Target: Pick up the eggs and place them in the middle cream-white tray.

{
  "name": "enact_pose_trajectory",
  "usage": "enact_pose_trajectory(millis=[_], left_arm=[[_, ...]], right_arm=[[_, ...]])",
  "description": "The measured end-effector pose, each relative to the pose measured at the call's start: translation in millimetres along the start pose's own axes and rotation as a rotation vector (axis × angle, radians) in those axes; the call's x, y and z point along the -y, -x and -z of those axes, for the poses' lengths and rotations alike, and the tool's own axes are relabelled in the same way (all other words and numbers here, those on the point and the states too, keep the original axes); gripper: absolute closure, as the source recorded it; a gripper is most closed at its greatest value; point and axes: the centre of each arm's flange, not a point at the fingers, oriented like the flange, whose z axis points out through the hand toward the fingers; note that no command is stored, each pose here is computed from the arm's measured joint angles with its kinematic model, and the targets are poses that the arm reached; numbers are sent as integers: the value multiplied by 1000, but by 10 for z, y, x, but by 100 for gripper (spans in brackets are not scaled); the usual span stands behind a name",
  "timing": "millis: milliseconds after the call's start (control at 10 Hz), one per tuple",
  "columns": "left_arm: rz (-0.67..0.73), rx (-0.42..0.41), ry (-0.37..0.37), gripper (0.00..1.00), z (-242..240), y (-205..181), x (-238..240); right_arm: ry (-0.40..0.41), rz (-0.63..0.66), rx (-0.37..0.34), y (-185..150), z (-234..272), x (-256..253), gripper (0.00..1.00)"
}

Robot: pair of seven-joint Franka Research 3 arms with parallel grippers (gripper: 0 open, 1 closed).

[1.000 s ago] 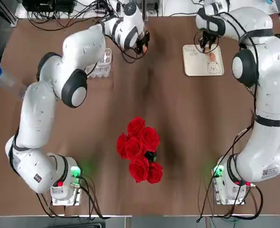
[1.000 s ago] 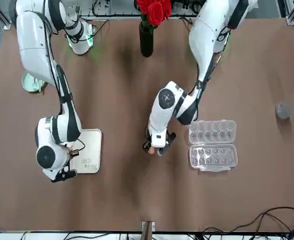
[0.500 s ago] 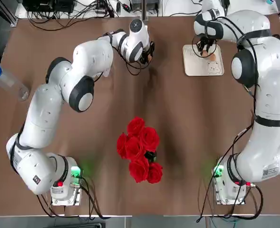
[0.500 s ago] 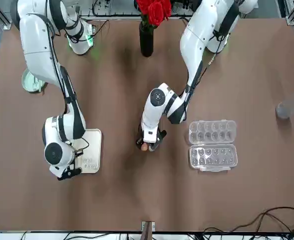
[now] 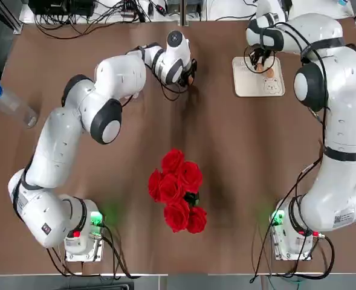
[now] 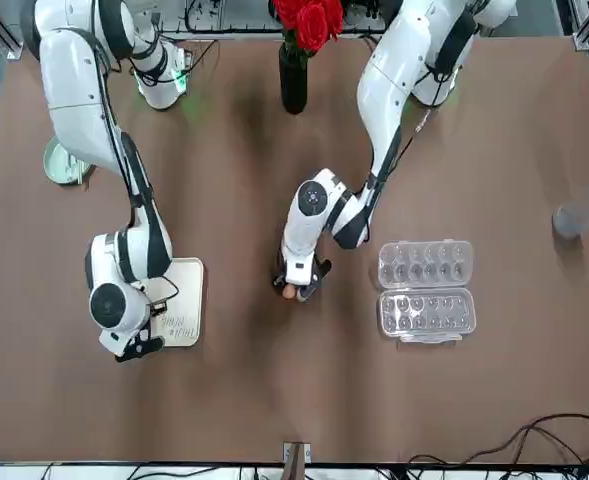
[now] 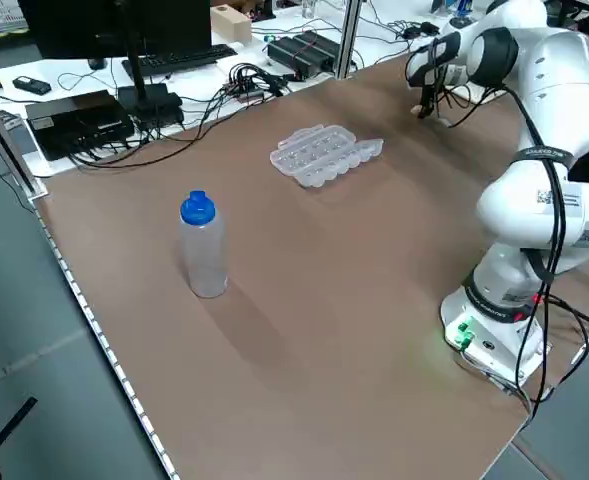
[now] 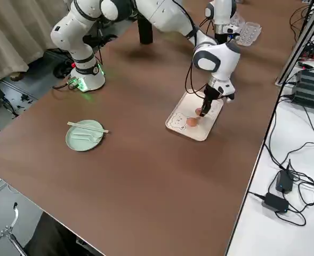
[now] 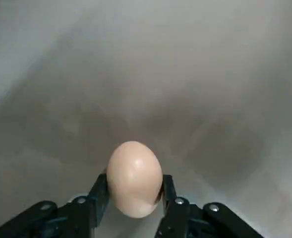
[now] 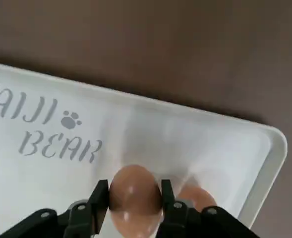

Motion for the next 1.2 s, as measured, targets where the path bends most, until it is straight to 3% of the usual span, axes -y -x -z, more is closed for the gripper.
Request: enact_pose_trajectory(millis=[200, 500, 700, 800, 1000, 1200], left_arm=[[-7, -3, 3, 42, 10, 2, -12], [-20, -18, 34, 1, 160, -36, -132], [-13, -28, 23, 0, 434, -137, -227], [-3, -34, 4, 0, 682, -238, -293], [23, -42, -71, 0, 1429, -528, -389], [48, -47, -152, 0, 2374, -850, -352]], right_arm=[[1, 3, -1, -5, -34, 11, 52], [10, 8, 1, -4, -49, 14, 37], [16, 12, 1, -5, -48, 16, 10], [16, 15, 1, -6, -46, 27, 3], [16, 19, 15, 1, -20, 59, 3], [16, 31, 104, 36, 248, 173, 1]])
